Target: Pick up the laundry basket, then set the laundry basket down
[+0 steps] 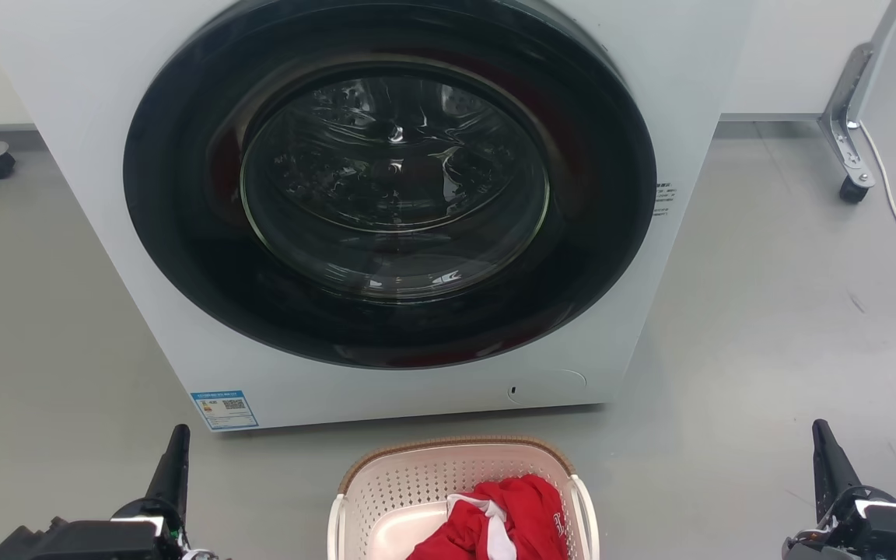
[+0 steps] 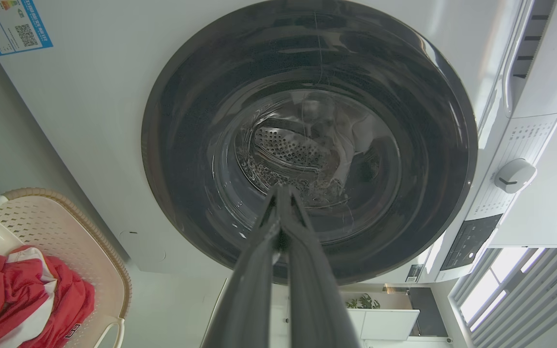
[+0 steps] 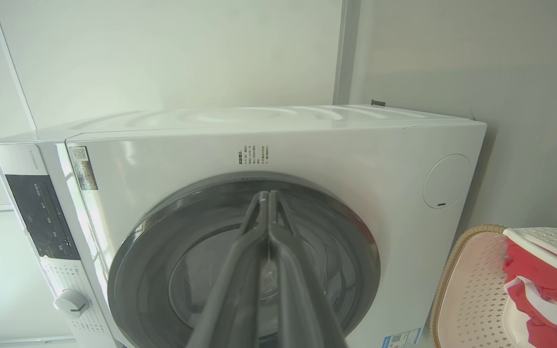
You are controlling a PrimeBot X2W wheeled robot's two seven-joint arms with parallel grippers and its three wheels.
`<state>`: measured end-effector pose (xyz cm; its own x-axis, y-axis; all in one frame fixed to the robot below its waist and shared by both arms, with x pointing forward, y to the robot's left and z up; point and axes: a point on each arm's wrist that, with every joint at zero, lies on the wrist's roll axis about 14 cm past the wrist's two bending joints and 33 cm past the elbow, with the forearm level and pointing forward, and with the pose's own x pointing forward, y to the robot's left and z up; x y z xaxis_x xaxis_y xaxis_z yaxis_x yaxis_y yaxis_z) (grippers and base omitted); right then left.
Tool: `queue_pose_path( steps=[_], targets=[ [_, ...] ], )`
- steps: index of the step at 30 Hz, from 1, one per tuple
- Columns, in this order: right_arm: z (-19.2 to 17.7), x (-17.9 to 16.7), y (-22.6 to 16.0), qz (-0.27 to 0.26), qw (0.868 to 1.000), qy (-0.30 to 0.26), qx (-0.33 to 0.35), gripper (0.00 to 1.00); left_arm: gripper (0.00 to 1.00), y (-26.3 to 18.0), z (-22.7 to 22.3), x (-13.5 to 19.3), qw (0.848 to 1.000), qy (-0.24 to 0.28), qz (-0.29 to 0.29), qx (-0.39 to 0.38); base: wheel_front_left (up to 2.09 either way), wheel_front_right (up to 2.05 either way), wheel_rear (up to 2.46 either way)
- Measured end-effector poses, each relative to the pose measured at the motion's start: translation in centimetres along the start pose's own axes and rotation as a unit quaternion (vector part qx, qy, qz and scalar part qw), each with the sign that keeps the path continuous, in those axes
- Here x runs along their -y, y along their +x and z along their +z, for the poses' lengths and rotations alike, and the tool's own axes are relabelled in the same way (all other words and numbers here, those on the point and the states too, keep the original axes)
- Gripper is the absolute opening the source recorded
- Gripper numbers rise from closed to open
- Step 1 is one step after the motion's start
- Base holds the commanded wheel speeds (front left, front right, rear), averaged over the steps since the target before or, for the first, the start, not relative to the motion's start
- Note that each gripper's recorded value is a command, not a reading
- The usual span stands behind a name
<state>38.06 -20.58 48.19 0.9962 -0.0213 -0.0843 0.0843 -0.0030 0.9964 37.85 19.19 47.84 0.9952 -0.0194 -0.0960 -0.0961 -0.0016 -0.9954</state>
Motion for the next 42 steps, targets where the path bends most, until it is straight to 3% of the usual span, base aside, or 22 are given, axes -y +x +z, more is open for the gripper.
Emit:
queue_pose_path(
  steps=[42],
  targets=[
    [-0.02,-0.01,0.00,0.000,1.000,0.001,0.000,0.00,0.00,-0.01,-0.01,0.04,1.000,0.000,-0.003,0.000,0.00,0.00,0.00]
  ],
)
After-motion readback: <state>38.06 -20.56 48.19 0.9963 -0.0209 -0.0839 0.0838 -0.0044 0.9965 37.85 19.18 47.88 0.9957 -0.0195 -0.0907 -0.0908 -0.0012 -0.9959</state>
